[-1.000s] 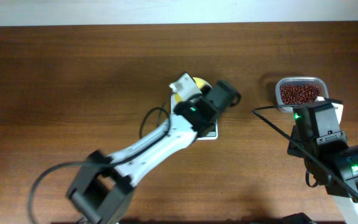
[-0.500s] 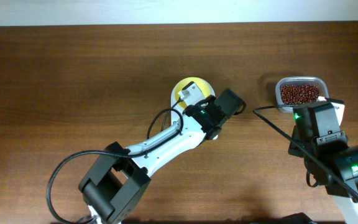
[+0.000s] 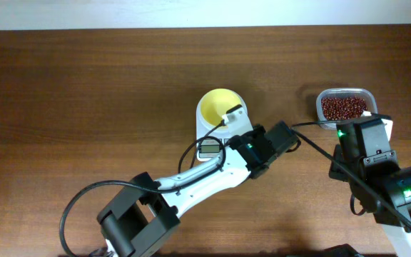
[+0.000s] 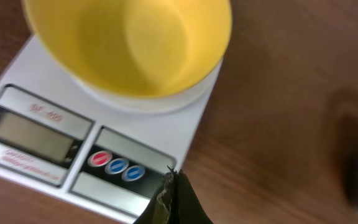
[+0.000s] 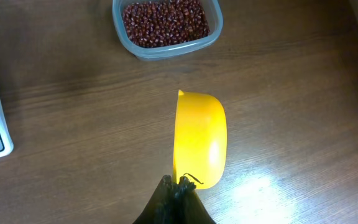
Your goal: Scoop item into bowl and weigh 50g on scale
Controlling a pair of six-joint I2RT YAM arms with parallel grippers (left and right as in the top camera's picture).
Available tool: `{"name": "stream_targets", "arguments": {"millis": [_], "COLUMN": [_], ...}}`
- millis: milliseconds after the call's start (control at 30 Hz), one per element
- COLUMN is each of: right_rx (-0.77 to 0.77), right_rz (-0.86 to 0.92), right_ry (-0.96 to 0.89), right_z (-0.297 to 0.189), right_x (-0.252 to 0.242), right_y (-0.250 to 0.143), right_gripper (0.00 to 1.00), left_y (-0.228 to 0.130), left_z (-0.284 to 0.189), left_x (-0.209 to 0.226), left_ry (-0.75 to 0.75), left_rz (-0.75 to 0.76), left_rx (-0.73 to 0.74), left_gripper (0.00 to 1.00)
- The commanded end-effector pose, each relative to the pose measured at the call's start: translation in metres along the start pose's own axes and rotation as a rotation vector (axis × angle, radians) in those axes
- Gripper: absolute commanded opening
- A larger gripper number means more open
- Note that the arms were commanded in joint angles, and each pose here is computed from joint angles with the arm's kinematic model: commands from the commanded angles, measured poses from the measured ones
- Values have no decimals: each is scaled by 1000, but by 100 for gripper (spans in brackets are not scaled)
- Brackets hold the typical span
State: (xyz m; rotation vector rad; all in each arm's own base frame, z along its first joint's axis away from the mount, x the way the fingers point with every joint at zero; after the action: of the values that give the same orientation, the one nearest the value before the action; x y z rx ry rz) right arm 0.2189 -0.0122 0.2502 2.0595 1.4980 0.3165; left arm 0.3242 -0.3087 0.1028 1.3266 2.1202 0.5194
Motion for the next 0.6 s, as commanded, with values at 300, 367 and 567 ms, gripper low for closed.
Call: {"name": "stream_targets", "arguments": {"millis": [300,367,567], "right_rx": [-34,-34,-34], "right_rz": [22,22,22], "right_ry": [33,33,33], "right_z": [-5,-5,-5], "right_x": [6,6,6], "right_y": [9,9,9], "right_gripper": [4,4,4], "left_y": [-53,-54,-48], "left_z": [27,28,25], "left_x": [15,16,36], "left_ry": [95,98,181], "left_rz": [66,68,47], "left_rx": [42,43,3], "left_gripper": [0,0,0]}}
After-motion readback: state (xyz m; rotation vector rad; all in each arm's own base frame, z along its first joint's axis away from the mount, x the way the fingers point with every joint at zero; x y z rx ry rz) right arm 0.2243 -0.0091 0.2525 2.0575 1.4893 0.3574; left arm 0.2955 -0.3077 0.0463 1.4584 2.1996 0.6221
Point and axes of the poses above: each gripper's point midway between its finger pads, its own z axis out along the fingers, its own x axis along the line the jaws close on, y = z × x, the point moved 1 cm from there along -z, back along the fingers, and after that the axes turned 3 degrees about z, right-handed, at the moved point
